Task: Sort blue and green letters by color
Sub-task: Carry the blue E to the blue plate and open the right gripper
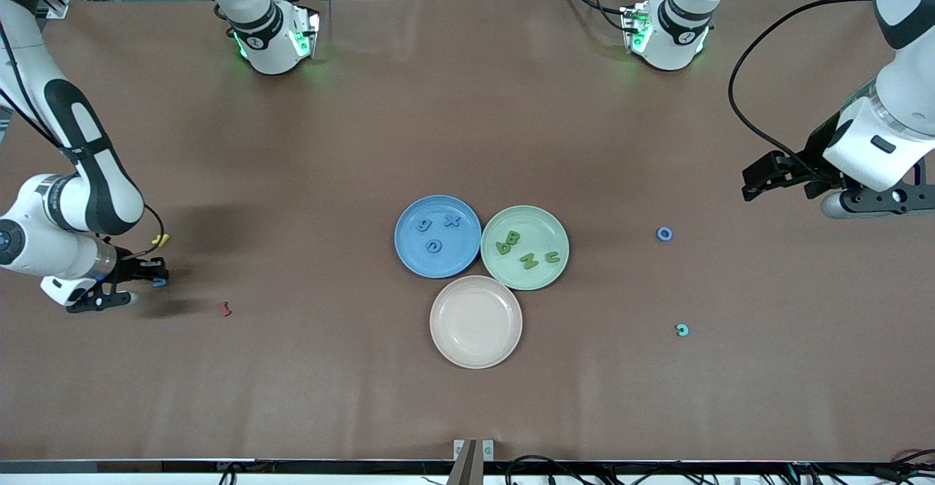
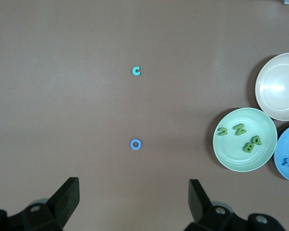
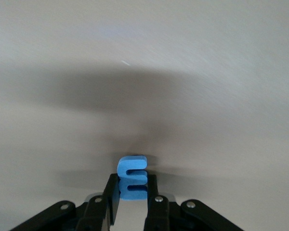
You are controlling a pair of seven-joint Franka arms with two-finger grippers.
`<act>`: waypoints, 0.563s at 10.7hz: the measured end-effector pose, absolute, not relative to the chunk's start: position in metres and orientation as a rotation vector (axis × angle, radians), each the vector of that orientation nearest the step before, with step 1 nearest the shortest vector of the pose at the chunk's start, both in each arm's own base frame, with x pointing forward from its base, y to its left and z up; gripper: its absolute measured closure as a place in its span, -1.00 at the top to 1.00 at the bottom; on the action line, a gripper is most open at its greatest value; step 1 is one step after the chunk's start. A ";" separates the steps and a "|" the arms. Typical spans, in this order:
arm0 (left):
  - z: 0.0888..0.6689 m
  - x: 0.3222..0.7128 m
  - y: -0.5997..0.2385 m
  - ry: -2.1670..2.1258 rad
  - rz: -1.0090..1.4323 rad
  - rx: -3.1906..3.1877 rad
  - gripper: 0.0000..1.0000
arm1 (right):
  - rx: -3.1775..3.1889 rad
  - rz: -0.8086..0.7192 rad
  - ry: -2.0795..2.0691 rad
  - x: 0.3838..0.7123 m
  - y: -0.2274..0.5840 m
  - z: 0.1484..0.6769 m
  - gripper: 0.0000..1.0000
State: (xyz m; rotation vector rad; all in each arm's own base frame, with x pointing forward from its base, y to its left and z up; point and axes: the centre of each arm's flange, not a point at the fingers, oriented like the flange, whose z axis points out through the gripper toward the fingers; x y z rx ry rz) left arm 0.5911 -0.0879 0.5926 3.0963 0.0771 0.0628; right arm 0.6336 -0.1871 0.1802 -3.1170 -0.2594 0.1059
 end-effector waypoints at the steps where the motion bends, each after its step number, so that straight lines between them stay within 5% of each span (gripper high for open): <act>1: 0.592 0.590 -0.086 0.082 0.053 3.098 1.00 | -3.106 0.079 -0.240 0.643 -0.164 0.187 -0.46; 6: 0.592 0.590 -0.086 0.082 0.046 3.098 1.00 | -3.091 0.055 0.020 0.681 0.028 0.231 -0.46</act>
